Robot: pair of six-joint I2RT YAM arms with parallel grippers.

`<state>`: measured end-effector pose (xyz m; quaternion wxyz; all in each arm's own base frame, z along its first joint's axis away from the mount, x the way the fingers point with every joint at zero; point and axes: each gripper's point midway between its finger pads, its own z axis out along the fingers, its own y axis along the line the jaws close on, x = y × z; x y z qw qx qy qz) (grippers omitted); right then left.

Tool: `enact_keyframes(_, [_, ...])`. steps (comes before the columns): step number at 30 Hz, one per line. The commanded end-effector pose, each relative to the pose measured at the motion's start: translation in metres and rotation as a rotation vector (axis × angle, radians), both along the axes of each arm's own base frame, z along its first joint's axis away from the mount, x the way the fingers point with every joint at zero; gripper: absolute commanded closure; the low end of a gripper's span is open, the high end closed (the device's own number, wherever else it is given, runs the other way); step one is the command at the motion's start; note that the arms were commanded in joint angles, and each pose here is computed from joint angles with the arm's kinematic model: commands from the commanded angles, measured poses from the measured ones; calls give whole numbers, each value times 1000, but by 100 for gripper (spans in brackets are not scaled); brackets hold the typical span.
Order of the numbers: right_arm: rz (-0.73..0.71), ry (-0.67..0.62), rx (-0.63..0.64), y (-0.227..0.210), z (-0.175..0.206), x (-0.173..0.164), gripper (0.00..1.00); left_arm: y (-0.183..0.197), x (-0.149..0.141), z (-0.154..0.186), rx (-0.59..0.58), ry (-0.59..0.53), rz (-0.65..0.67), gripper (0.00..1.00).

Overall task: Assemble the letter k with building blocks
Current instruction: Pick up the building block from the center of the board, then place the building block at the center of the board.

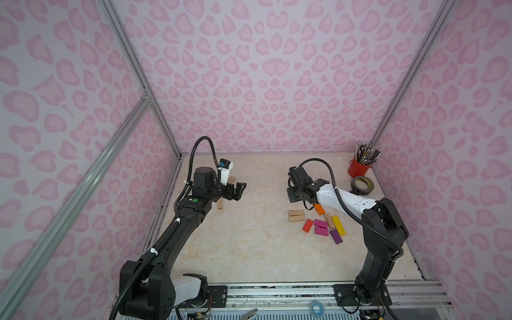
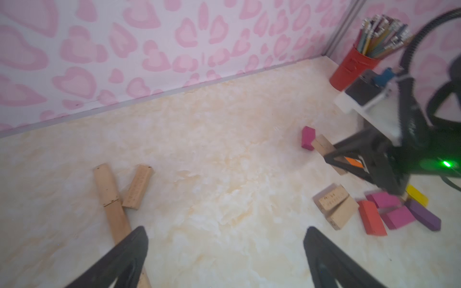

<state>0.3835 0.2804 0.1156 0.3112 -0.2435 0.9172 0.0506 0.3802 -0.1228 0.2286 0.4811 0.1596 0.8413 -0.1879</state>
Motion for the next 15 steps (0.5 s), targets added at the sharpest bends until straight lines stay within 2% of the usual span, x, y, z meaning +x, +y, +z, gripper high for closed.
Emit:
enact_keyframes(1, [446,-25,-112,50,2,-30,74,38,18,14,-103,2,216,1])
enact_keyframes(4, [587,22,-132,89,-7,-48,75,68,25,14,-157,23,355,1])
enact_keyframes(8, [677,65,-145,135,-28,-61,76,97,28,7,-195,70,498,2])
enact_keyframes(15, [657,83,-145,187,-65,-45,78,116,29,-9,-203,138,586,5])
